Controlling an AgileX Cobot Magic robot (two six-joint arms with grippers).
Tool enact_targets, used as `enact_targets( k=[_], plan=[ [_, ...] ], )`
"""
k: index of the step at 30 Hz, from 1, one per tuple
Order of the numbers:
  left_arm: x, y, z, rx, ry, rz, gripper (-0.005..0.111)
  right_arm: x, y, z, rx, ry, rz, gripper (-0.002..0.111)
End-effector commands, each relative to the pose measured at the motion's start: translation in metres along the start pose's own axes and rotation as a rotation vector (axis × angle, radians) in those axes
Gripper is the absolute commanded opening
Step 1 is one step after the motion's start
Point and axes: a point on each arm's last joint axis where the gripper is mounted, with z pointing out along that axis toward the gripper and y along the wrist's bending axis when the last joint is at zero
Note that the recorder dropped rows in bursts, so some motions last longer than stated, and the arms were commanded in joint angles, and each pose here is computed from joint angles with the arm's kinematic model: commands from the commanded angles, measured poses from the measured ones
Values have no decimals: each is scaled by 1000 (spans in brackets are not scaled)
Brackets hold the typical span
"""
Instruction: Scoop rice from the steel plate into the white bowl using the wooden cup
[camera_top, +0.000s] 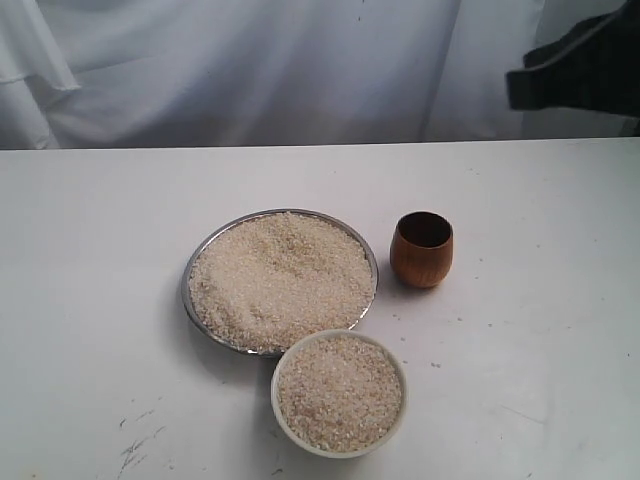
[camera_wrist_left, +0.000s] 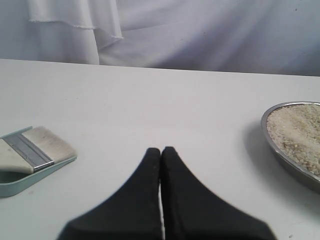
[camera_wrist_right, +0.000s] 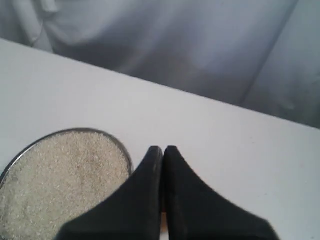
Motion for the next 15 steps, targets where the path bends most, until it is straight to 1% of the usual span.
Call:
enact_targets(
  k=[1, 4, 7, 9, 11, 13, 15],
  plan=[
    [0, 0, 0, -2, -13, -1, 0, -6, -20, -49, 101, -78, 35, 0],
    [0, 0, 0, -2, -13, -1, 0, -3, -30, -86, 176, -111, 104, 0],
    [0, 0, 0, -2, -13, -1, 0, 3, -36, -121, 249, -167, 270, 0],
    [0, 0, 0, -2, -13, -1, 0, 6, -36, -143, 307, -202, 235, 0],
    [0, 0, 0, -2, -13, -1, 0, 14, -36, -161, 379, -246, 165, 0],
    [0, 0, 0, -2, -13, -1, 0, 28, -35, -170, 434, -299, 105, 0],
    [0, 0, 0, -2, -13, -1, 0, 44, -31, -175, 450, -361, 70, 0]
  ],
)
